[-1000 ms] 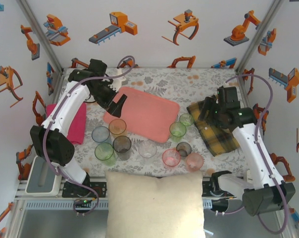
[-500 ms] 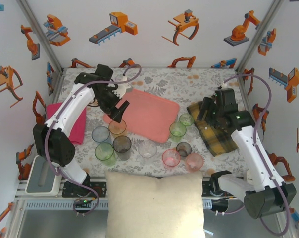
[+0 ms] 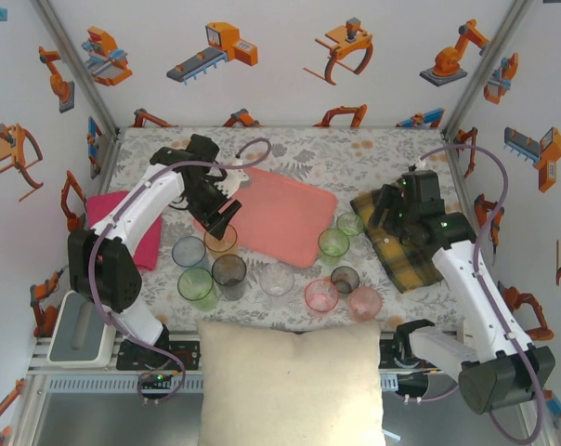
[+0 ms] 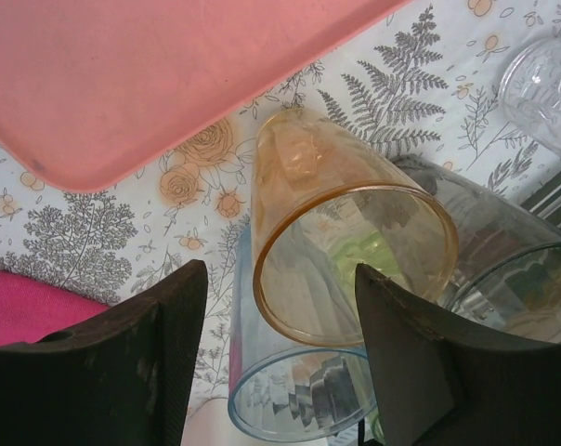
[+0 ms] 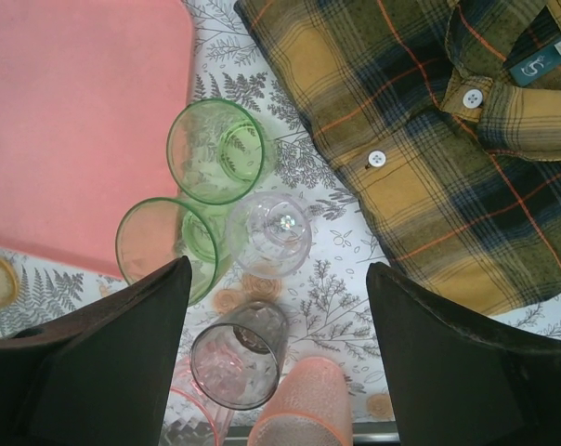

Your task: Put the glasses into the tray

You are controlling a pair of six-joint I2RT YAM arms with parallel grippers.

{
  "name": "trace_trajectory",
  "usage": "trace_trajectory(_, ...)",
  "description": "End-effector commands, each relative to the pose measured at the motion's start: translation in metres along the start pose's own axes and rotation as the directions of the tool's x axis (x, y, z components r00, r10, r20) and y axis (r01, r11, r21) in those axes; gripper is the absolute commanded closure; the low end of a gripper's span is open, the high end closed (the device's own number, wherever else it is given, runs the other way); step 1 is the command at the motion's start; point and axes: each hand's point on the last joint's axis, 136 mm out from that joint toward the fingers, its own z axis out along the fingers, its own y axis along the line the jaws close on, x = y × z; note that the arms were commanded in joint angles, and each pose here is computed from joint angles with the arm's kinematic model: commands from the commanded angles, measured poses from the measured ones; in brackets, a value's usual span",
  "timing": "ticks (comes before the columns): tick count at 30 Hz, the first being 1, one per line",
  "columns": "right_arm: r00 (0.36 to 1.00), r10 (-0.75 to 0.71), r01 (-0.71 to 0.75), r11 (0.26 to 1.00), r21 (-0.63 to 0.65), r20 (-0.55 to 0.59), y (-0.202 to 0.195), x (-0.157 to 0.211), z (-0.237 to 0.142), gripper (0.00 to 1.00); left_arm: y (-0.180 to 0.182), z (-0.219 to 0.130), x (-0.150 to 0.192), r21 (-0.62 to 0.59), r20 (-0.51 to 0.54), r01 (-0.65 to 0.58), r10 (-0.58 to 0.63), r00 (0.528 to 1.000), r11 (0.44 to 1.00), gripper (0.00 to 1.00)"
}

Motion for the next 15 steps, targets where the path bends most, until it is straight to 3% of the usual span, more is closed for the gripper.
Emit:
trace_trajectory(1,1.0,0.02,-0.02,1.0,-0.016,0.023,0.0044,-0.0047,-0.0014,0.31,-0.0014,-0.0031,-0.0023,-0.025,0.029,-0.041,0.042,0.999,0.999,0.41)
trace_trajectory(15,0.998,0.049,-0.049,0.999,-0.007,0.041,-0.0031,0.0011,-0.0088,0.32,-0.0019,0.0059,-0.0049,-0.06,0.054,-0.067,0.071,0.996,0.996,0.63)
